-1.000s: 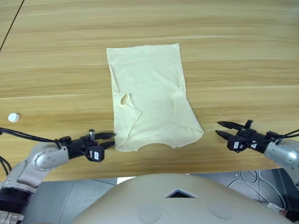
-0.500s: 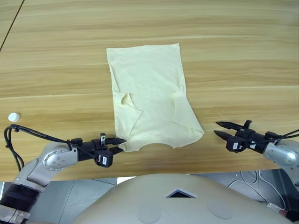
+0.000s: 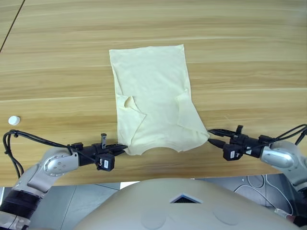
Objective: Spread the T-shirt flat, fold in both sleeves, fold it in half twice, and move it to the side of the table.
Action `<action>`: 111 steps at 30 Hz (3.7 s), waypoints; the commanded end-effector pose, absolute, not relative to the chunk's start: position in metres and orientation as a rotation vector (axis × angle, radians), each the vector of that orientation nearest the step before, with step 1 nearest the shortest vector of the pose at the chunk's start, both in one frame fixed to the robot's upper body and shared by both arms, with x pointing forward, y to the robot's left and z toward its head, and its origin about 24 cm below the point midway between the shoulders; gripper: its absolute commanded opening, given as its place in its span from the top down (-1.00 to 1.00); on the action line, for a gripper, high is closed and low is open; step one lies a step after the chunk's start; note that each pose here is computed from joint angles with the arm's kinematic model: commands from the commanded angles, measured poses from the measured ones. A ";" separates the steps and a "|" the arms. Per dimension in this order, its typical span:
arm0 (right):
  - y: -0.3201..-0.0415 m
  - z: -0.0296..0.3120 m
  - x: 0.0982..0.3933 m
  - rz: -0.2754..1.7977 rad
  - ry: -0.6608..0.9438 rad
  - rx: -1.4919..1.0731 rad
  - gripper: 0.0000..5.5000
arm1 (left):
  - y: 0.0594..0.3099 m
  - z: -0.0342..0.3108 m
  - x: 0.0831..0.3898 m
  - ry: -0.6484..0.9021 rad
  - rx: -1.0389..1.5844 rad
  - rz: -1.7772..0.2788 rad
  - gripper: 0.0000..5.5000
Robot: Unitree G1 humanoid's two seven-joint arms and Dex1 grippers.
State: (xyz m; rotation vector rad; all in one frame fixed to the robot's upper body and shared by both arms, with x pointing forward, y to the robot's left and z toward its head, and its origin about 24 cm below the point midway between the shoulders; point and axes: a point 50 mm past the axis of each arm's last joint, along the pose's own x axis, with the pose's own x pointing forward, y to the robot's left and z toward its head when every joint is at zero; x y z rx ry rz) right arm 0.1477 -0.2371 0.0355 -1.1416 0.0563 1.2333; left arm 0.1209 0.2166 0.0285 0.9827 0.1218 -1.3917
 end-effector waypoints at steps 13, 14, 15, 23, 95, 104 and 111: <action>-0.227 0.022 0.158 1.252 0.010 -1.141 0.63 | 0.207 0.024 0.122 0.106 0.955 -1.387 1.00; -0.227 0.022 0.158 1.246 0.006 -1.139 0.69 | 0.208 0.024 0.122 0.108 0.954 -1.387 1.00; -0.227 0.022 0.158 1.241 0.001 -1.137 0.77 | 0.208 0.024 0.122 0.110 0.954 -1.385 1.00; -0.231 0.030 0.138 1.198 0.004 -1.080 0.99 | 0.210 0.018 0.112 0.144 0.864 -1.375 1.00; -0.012 0.006 0.282 1.037 -0.422 -1.150 0.39 | 0.250 0.011 0.328 0.177 0.735 0.048 0.23; -0.038 0.053 0.251 1.255 -0.643 -0.897 0.39 | 0.252 0.016 0.323 0.091 0.685 0.051 0.23; -0.032 0.088 0.297 1.021 -0.625 -0.908 0.39 | 0.240 0.014 0.324 0.072 0.627 0.004 0.23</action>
